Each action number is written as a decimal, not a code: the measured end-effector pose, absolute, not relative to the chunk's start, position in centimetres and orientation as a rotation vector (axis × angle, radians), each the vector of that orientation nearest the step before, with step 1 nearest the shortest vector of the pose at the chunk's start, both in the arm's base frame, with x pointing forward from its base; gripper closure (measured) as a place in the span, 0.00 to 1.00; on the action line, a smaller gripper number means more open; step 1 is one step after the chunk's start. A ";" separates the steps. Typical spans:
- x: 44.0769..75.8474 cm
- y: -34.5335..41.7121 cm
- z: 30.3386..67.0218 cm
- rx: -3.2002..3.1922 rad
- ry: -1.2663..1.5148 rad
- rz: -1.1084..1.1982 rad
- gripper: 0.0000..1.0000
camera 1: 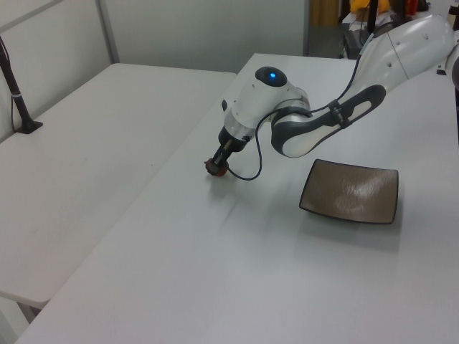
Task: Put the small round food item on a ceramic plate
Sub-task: 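Lower the gripper and close it around the red-brown food item, then lift the held food item and carry it over the brown plate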
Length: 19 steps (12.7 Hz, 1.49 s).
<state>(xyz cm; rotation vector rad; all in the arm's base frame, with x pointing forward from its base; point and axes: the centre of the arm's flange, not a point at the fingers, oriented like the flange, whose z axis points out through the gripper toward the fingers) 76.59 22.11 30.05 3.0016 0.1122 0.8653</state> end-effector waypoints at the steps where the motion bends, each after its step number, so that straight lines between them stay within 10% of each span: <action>1: 76.6 22.1 30.6 2.999 0.109 0.870 0.78; 11: 70.0 18.4 39.8 3.101 0.172 0.343 0.84; 19: 58.8 14.9 45.8 3.096 0.574 -0.165 0.79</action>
